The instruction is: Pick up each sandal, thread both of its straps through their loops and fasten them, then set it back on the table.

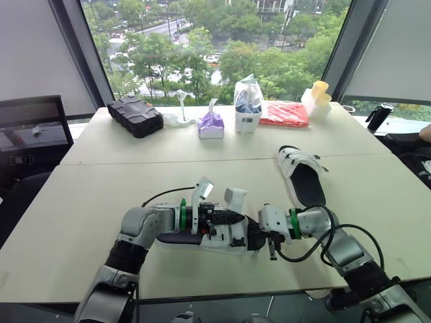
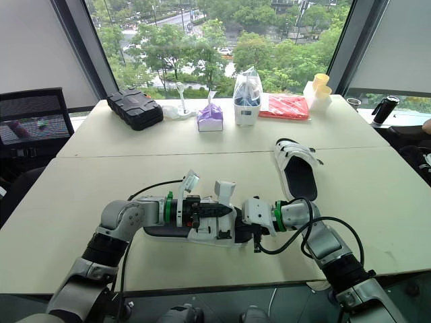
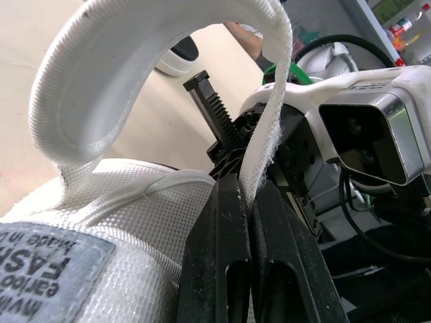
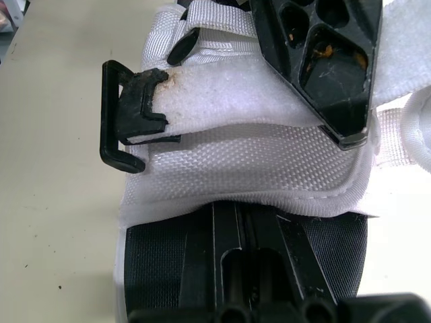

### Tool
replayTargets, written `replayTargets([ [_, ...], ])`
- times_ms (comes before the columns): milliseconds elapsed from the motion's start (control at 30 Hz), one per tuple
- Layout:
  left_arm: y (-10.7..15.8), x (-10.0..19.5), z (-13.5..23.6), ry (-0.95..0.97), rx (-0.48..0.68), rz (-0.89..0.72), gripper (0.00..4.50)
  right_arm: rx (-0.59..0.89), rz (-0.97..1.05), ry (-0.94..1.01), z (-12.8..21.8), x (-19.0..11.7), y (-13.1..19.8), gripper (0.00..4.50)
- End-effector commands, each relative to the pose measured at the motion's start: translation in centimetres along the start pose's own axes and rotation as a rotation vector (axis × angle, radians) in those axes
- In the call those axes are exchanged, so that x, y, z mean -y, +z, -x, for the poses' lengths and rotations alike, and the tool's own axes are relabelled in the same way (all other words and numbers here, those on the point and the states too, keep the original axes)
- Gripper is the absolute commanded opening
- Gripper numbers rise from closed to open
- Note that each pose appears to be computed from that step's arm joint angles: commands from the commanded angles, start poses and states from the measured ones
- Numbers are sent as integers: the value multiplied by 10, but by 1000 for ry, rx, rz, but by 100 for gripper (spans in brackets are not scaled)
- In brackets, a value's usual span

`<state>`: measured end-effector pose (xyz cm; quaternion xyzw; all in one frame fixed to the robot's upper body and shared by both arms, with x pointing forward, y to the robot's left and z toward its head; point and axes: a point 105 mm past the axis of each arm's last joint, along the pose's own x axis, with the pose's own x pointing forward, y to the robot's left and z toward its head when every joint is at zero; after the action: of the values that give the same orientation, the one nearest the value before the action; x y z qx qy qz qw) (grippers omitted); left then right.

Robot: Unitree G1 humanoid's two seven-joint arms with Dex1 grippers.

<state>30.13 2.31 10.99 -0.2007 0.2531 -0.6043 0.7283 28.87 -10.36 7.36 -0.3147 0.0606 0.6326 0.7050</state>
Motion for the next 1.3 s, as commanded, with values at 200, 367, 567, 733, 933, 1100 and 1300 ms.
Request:
replayTargets([
  [200, 4, -5, 3, 37, 30, -35, 5, -112, -93, 133, -13, -32, -31, 0],
  [367, 2, -4, 5, 36, 25, -47, 5, -111, -92, 132, -13, -31, -31, 0],
  [567, -5, -2, 8, 21, -16, -104, 5, -111, -92, 132, -14, -30, -31, 0],
  [733, -3, -6, 9, 38, 3, -124, 5, -111, -92, 132, -14, -30, -31, 0],
  [933, -3, -4, 6, 30, 14, -129, 5, -112, -91, 132, -14, -30, -31, 0],
  [1100, 4, -5, 4, 40, 52, -117, 5, -113, -91, 133, -13, -30, -31, 0],
  [1300, 3, -6, -1, 42, 57, -114, 5, -109, -93, 138, -14, -31, -30, 0],
])
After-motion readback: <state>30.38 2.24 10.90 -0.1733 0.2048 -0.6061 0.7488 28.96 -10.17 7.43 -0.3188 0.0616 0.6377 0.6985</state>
